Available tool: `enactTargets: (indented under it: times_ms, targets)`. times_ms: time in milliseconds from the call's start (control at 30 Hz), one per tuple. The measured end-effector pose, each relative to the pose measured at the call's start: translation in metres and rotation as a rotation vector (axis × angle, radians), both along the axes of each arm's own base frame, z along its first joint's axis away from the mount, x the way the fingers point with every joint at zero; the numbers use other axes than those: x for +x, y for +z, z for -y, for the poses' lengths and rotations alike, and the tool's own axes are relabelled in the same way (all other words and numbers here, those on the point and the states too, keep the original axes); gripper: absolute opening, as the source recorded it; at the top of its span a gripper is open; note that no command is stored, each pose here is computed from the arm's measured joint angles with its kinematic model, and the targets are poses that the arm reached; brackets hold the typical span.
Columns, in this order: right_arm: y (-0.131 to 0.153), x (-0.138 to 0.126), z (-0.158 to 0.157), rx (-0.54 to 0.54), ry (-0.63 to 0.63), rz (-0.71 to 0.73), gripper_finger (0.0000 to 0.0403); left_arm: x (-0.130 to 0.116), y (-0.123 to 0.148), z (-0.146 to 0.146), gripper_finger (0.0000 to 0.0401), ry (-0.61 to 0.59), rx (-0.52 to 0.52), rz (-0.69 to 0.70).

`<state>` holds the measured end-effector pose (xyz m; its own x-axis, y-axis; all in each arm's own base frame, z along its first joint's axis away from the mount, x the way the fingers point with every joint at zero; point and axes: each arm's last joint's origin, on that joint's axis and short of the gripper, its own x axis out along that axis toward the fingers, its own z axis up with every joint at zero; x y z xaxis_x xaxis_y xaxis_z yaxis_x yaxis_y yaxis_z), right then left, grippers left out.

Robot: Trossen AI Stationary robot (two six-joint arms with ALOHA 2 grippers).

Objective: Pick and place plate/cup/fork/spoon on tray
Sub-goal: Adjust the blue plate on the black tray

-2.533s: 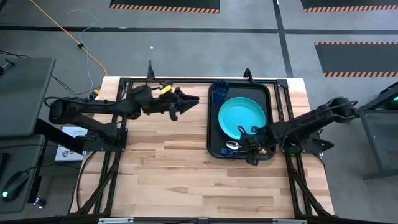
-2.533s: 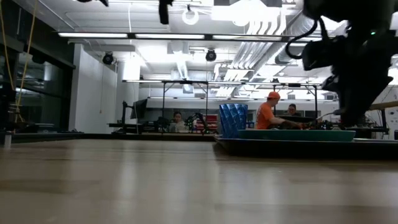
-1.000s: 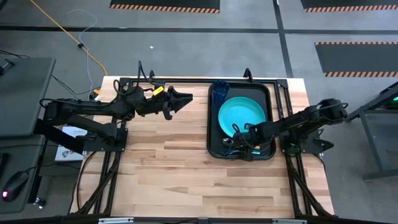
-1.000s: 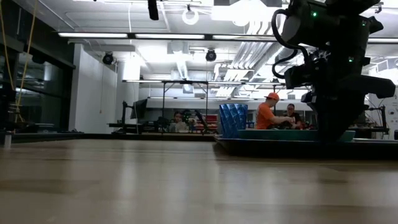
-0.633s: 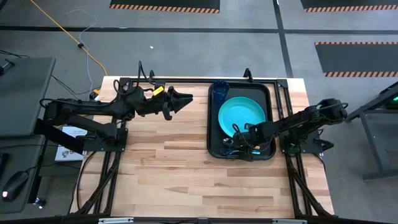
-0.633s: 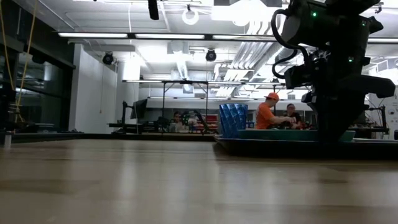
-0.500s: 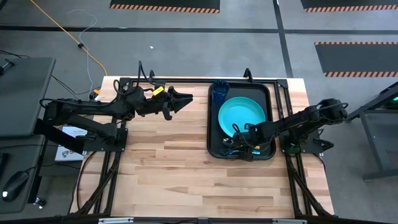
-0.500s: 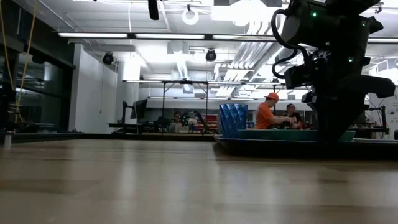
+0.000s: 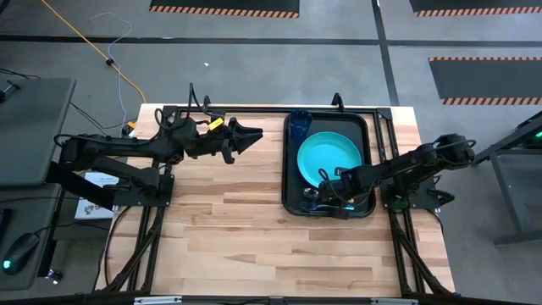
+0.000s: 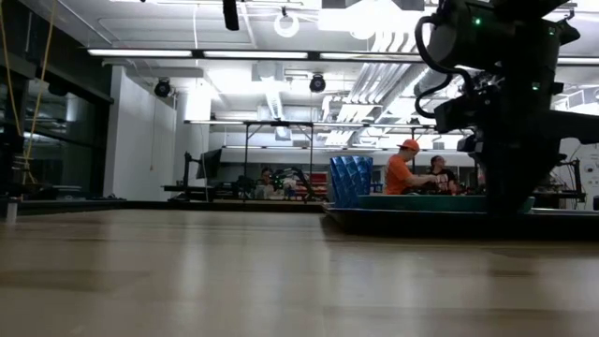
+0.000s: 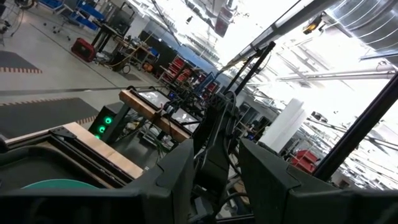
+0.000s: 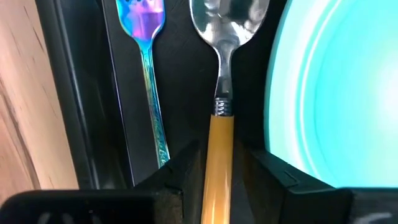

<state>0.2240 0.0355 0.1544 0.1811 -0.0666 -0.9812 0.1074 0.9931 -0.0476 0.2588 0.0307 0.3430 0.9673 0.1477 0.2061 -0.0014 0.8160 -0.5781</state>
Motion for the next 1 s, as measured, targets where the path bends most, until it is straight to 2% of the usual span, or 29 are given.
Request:
enactTargets:
  times_ms: [200, 400, 833, 1000]
  targets:
    - [0.001, -0.002, 0.000, -0.007, 0.020, -0.017, 0.0103, 0.000, 0.000, 0.000, 0.0117, 0.000, 0.000, -0.002]
    - [0.012, -0.007, 0.001, -0.002, 0.033, 0.027, 0.0103, 0.000, 0.000, 0.000, 0.0117, 0.000, -0.001, -0.005]
    - [0.016, -0.012, 0.005, -0.102, 0.048, 0.016, 0.0103, 0.000, -0.002, 0.000, 0.0117, 0.000, -0.002, -0.017]
    - [0.015, -0.015, 0.005, -0.106, 0.049, -0.023, 0.0103, 0.000, -0.002, 0.000, 0.0117, 0.001, -0.002, -0.017]
